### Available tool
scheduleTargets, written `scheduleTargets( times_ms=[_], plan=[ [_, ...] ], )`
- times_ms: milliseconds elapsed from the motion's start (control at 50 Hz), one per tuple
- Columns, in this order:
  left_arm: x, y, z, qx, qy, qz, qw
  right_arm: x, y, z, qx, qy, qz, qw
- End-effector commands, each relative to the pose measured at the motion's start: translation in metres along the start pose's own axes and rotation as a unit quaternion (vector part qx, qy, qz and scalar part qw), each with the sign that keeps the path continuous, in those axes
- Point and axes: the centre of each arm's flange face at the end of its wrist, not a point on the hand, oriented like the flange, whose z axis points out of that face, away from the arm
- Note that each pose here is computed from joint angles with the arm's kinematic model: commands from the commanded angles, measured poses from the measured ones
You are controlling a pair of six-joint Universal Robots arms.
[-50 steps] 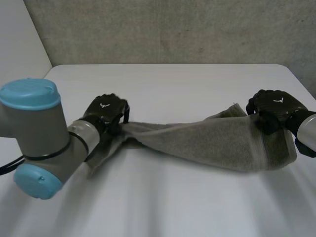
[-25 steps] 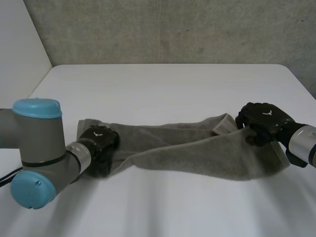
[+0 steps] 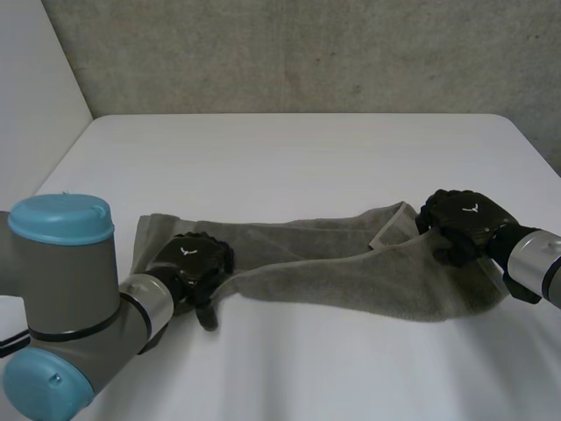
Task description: Fold the towel.
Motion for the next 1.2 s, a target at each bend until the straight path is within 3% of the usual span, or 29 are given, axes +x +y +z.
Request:
scheduleTargets(
  times_ms=[20, 140, 280, 480, 1000, 1200],
  plan=[
    [0.006, 0.008, 0.014, -0.010, 0.005, -0.031, 0.999, -0.006, 0.002, 0.000, 0.001, -0.009, -0.002, 1.000],
    [0.010, 0.012, 0.024, -0.012, 0.005, -0.027, 1.000, -0.010, 0.007, 0.003, -0.005, -0.019, 0.000, 1.000],
    [0.003, 0.013, 0.042, -0.001, -0.057, -0.017, 0.998, -0.010, 0.008, 0.004, -0.006, -0.019, -0.023, 1.000],
    [0.002, 0.008, 0.048, 0.019, -0.066, -0.017, 0.997, -0.004, 0.008, 0.003, -0.010, -0.009, -0.033, 0.999],
    [0.008, -0.003, 0.004, 0.048, -0.031, -0.006, 0.998, -0.007, 0.003, -0.002, -0.024, -0.014, -0.026, 0.999],
    [0.000, 0.008, -0.002, 0.027, -0.043, 0.041, 0.998, -0.009, -0.016, -0.018, -0.025, -0.001, -0.050, 0.998]
  ],
)
